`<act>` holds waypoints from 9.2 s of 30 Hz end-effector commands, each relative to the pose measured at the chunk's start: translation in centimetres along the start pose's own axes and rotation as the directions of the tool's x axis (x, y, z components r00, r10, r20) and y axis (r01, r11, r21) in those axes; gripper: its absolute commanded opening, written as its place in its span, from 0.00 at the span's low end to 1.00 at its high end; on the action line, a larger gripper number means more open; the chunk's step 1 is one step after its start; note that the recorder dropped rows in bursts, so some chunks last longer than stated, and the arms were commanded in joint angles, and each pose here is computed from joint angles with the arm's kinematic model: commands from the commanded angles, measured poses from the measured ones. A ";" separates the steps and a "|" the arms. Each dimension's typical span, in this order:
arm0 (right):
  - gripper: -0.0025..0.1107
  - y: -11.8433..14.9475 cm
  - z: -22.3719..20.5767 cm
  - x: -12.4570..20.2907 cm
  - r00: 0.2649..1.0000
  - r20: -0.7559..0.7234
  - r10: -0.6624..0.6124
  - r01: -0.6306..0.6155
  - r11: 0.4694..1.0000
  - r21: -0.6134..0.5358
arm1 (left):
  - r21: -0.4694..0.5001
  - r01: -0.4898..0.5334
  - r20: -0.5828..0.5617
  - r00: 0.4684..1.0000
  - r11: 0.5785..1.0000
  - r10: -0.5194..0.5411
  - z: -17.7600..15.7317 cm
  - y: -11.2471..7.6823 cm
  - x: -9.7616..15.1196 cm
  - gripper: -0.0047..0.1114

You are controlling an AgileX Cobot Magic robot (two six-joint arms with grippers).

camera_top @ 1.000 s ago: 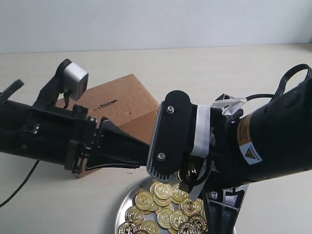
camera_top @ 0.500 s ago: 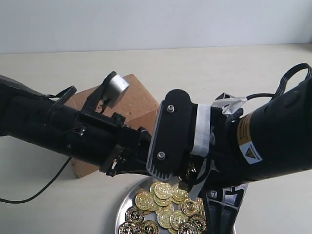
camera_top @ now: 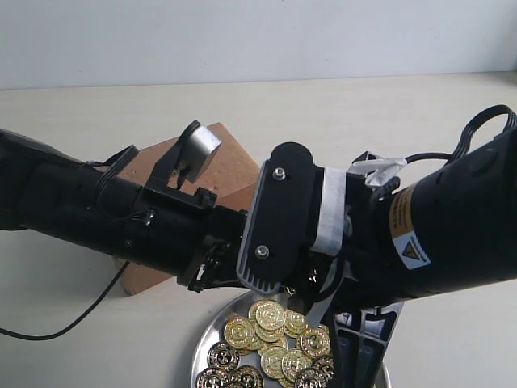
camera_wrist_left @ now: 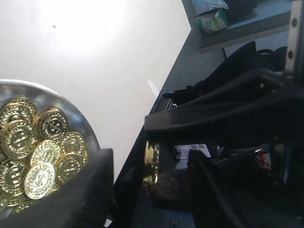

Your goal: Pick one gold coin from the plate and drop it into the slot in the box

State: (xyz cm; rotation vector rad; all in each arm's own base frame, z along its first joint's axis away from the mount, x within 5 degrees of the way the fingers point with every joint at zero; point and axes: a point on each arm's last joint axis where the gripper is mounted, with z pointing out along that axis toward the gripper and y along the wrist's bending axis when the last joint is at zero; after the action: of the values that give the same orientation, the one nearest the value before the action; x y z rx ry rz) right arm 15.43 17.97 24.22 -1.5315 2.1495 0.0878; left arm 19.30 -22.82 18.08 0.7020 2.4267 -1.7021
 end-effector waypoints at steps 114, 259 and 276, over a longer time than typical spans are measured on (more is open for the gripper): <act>0.02 0.0 -3.8 1.4 0.983 -0.012 0.183 -0.182 0.983 0.022 | -0.615 -0.708 -0.508 0.692 0.347 0.513 -7.5 2.8 -9.0 0.04; 0.02 2.9 -7.1 19.1 0.584 0.811 0.032 -0.754 0.391 0.528 | -0.932 -0.147 -0.357 0.520 -0.331 0.776 -18.3 -0.5 19.0 0.04; 0.02 3.4 -5.2 20.1 0.554 0.779 0.294 -0.811 0.404 0.424 | -0.969 -0.087 -0.242 0.539 -0.233 0.807 -18.3 -0.5 19.0 0.04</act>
State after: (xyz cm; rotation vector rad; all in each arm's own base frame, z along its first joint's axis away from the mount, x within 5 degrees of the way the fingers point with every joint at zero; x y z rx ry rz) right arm 5.63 -0.03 19.91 -0.1268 1.6478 -0.1180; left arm 5.52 -0.31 19.07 0.6700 1.6353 0.4815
